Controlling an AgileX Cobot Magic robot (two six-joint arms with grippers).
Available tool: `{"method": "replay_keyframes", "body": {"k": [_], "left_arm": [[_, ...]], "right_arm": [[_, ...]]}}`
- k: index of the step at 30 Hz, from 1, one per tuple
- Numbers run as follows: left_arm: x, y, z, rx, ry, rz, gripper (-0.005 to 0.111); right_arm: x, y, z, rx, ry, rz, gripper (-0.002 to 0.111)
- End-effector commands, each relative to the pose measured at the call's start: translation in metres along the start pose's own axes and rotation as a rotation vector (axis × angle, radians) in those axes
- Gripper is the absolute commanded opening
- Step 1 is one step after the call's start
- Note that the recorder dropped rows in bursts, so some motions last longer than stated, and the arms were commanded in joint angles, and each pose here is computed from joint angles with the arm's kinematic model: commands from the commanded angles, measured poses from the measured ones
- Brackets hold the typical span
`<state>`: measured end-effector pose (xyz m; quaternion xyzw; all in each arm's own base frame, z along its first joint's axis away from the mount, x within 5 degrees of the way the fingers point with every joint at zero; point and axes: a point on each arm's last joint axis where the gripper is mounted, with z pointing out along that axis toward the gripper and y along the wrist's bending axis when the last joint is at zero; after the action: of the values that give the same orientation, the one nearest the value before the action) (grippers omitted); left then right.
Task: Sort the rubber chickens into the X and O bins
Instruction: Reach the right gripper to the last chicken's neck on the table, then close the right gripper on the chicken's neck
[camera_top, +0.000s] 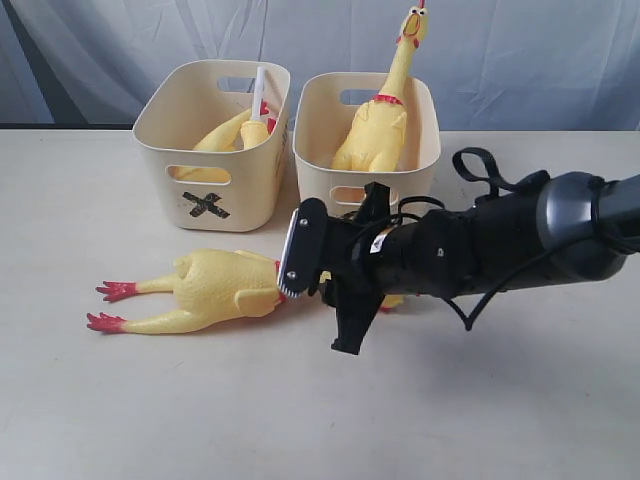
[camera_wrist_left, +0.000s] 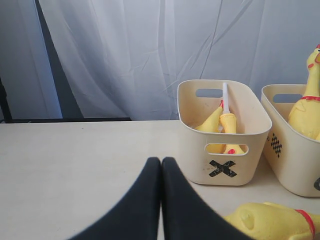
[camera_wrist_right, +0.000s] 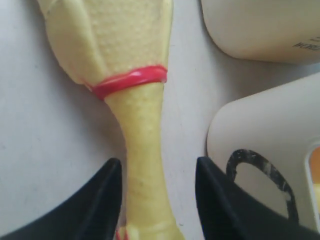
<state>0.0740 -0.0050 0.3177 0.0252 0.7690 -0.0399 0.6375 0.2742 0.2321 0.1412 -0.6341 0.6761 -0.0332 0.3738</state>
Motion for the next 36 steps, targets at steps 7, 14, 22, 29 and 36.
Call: {"method": "replay_keyframes", "body": {"k": [7, 14, 22, 29, 36], "left_arm": [[0.0, -0.001, -0.001, 0.007, -0.006, -0.003, 0.0], [0.0, -0.001, -0.001, 0.007, -0.006, -0.003, 0.0], [0.001, -0.001, -0.001, 0.008, -0.006, -0.005, 0.0], [0.001, -0.001, -0.001, 0.008, -0.006, -0.003, 0.0], [0.001, -0.001, -0.001, 0.009, -0.006, -0.006, 0.0]], "right_arm": [[0.0, -0.001, 0.011, 0.008, 0.006, 0.009, 0.023], [0.003, 0.001, 0.017, 0.013, 0.014, 0.008, 0.053], [0.008, 0.004, 0.027, 0.042, 0.025, 0.004, 0.05], [0.015, 0.009, 0.038, 0.041, 0.044, -0.004, 0.05], [0.017, 0.01, 0.042, 0.061, 0.046, -0.006, 0.05]]}}
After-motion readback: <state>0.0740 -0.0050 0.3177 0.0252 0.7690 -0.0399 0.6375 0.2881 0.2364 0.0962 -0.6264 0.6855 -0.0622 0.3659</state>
